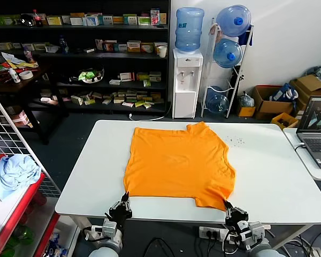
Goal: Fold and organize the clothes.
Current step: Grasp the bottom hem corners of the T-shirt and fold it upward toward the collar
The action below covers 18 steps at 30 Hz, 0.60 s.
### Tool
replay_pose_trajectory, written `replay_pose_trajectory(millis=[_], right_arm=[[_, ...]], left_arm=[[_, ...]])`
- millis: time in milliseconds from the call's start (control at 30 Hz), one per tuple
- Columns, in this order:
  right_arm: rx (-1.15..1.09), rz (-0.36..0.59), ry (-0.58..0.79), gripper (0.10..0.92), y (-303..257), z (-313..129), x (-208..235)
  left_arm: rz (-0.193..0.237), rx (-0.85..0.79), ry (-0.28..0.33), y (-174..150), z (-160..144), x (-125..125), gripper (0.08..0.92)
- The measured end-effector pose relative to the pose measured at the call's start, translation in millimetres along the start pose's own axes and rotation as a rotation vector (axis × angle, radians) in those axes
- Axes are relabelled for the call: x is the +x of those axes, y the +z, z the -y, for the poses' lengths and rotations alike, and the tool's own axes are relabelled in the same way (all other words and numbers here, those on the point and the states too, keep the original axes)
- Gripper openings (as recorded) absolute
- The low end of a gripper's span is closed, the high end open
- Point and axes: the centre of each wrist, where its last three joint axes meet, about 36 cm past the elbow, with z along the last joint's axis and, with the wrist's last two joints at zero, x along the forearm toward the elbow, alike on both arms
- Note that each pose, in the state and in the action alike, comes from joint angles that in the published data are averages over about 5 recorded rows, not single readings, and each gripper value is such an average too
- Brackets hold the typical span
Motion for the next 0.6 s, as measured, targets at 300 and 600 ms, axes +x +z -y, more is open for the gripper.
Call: replay_pose_trajectory(millis=[300,600], right_arm=[[0.062,0.003,0.025,0.125,-4.6,-2.9,35.9],[0.087,0.043,0.034,0.125,-15.9,-7.9,45.9]], left_arm=[[0.012,-0.034,-0.01,-6.5,-11.4,21.3,0.104],[0.024,-0.053,-0.008,-11.0,-17.4,35.3,0.104]])
